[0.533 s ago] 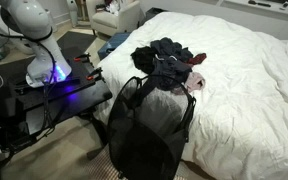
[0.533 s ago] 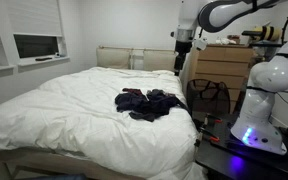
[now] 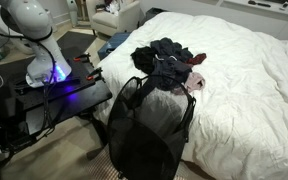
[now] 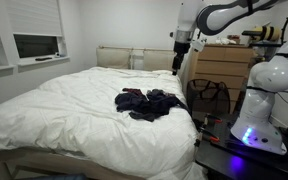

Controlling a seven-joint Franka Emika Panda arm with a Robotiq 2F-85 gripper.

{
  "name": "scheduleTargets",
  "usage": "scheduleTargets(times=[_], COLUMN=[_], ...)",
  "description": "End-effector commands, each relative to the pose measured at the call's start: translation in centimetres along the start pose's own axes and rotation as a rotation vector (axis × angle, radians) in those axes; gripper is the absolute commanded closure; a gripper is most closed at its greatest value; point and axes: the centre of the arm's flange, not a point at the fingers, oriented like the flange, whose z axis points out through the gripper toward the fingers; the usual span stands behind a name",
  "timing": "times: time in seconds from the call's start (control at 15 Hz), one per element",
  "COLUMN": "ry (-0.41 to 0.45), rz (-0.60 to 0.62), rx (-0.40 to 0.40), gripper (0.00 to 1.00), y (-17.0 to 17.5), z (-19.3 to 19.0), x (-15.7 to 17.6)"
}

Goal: Take the black cloth and put it in the black laundry basket

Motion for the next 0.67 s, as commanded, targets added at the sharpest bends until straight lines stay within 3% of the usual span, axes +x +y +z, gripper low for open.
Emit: scheduleTargets(times=[0.0,0.6], ry=[0.053,0.093], rz=[0.008,0.064], rx=[0.013,0.087], gripper=[0.0,0.0], y=[2.9,9.1], z=[2.4,8.2], x=[1.3,3.7])
